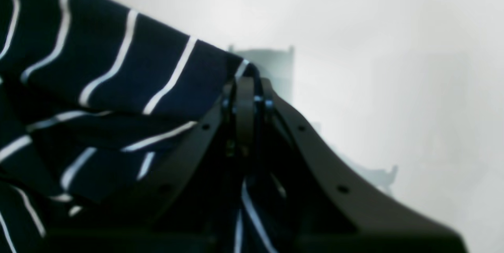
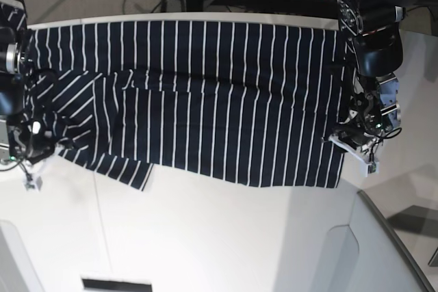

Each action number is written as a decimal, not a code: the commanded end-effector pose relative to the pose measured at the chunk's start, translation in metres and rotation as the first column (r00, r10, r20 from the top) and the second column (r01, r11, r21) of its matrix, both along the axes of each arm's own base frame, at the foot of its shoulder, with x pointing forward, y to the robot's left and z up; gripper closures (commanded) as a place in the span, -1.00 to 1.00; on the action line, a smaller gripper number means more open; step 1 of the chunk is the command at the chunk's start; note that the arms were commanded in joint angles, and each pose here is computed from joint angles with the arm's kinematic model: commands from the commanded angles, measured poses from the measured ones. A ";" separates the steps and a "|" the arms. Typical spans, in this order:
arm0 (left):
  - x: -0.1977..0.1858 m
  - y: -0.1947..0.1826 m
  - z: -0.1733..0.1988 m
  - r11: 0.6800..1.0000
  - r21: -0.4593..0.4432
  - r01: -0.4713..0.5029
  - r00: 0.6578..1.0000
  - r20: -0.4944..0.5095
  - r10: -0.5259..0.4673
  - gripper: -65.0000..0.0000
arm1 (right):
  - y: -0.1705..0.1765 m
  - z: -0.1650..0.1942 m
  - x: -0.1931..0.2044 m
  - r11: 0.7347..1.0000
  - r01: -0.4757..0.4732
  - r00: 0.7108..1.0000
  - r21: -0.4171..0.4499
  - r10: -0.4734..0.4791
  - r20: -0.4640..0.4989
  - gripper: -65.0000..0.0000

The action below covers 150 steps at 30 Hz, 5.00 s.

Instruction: Layout the t-shirt on the table in an organized manner, then fold the t-shirt properly

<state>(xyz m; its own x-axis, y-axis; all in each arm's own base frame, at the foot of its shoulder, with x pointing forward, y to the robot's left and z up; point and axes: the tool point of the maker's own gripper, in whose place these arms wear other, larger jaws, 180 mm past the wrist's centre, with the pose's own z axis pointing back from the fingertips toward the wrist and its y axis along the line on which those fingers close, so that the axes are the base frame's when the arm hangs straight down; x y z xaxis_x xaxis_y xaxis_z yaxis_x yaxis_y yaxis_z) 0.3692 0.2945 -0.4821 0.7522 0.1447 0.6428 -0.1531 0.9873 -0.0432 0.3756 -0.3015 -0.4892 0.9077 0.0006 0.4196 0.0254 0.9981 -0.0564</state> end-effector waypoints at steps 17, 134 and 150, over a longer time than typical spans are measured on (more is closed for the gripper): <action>-0.017 0.008 0.069 0.981 0.175 0.082 0.993 0.065 -0.094 1.00 | -0.007 0.018 0.019 1.000 0.005 0.998 -0.012 -0.004 0.056 1.00; 0.083 0.002 0.106 0.989 0.059 0.135 0.957 0.252 -0.146 1.00 | -0.010 0.073 0.060 0.996 -0.038 0.970 -0.084 0.057 0.235 1.00; 0.076 0.003 0.127 0.981 0.117 0.153 0.945 0.274 -0.180 1.00 | -0.011 0.108 0.082 0.993 -0.043 0.899 -0.114 0.088 0.429 1.00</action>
<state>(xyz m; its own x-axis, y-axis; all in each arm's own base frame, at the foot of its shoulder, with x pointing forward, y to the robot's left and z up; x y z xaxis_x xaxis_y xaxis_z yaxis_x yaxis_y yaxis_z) 0.4296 0.2881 -0.3830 0.6132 -0.0342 0.7892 0.0326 0.9993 0.0180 0.4448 -0.2999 -0.4045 0.6777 0.1142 0.7264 -0.0200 0.9904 -0.1370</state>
